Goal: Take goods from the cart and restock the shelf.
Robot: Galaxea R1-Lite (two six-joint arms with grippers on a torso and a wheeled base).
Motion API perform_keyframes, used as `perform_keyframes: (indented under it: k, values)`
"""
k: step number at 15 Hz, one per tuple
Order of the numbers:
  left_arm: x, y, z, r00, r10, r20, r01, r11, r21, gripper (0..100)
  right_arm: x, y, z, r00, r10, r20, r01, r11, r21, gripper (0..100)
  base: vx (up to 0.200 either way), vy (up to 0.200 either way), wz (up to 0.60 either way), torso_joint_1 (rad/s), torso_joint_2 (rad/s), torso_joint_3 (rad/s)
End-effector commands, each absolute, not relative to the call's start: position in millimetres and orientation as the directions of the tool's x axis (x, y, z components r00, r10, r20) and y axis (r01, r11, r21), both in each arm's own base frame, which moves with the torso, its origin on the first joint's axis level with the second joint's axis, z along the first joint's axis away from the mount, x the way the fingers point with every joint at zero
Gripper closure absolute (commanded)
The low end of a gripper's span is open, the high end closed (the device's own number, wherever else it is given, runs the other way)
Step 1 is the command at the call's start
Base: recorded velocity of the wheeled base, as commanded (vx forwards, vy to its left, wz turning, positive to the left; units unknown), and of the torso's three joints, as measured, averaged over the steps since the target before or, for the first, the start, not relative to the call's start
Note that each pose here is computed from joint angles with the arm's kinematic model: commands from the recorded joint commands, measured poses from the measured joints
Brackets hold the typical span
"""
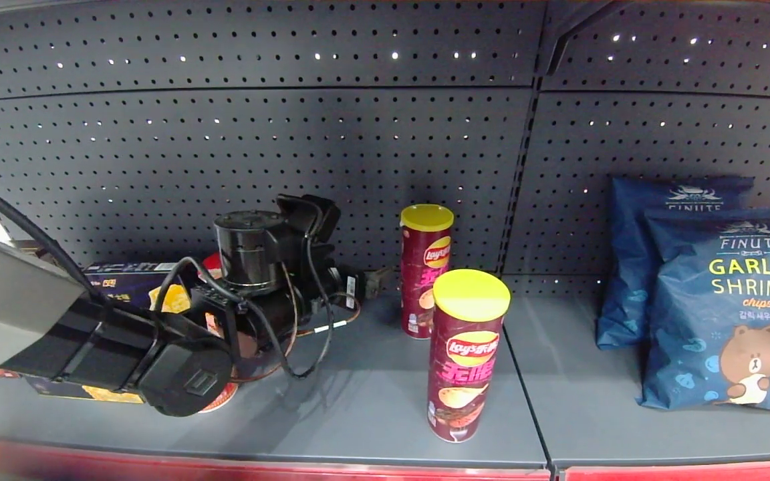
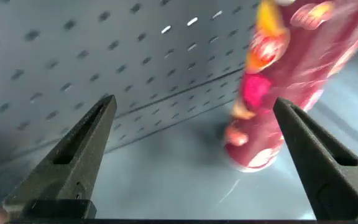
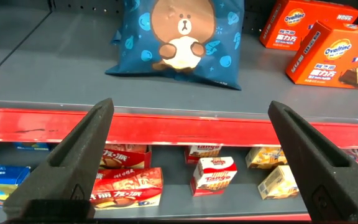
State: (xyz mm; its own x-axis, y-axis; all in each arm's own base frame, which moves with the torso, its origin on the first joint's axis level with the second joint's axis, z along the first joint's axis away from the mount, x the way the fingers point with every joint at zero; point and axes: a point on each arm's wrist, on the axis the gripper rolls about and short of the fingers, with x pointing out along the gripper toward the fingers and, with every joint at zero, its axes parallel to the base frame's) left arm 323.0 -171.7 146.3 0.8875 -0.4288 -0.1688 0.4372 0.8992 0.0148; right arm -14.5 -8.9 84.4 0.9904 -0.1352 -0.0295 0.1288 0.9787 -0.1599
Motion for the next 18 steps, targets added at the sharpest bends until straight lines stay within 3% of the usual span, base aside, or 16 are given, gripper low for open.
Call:
perform_keyframes:
  k: [1, 3, 7, 18]
  values:
    - [318, -175, 147, 0.890, -0.423, -0.171, 0.434, 0.901, 0.027, 0, -14, -9, 84, 0.990, -0.135, -0.029, 0.128, 0.979, -0.160, 0, 0.000, 0.000, 0.00, 0.000, 0.00, 0.000]
    - [320, -175, 144, 0.929, -0.321, -0.182, 0.340, 0.937, 0.079, 0, -14, -9, 84, 0.990, -0.135, -0.031, 0.128, 0.979, -0.160, 0, 0.000, 0.000, 0.00, 0.000, 0.00, 0.000]
    - [324, -176, 129, 0.937, -0.250, -0.246, 0.283, 0.953, 0.110, 0, -14, -9, 84, 0.990, -0.135, -0.029, 0.128, 0.979, -0.160, 0, 0.000, 0.000, 0.00, 0.000, 0.00, 0.000]
    - [345, -205, 97, 0.916, -0.276, -0.292, 0.318, 0.942, 0.108, 0, -14, -9, 84, 0.990, -0.135, -0.029, 0.128, 0.979, -0.160, 0, 0.000, 0.000, 0.00, 0.000, 0.00, 0.000]
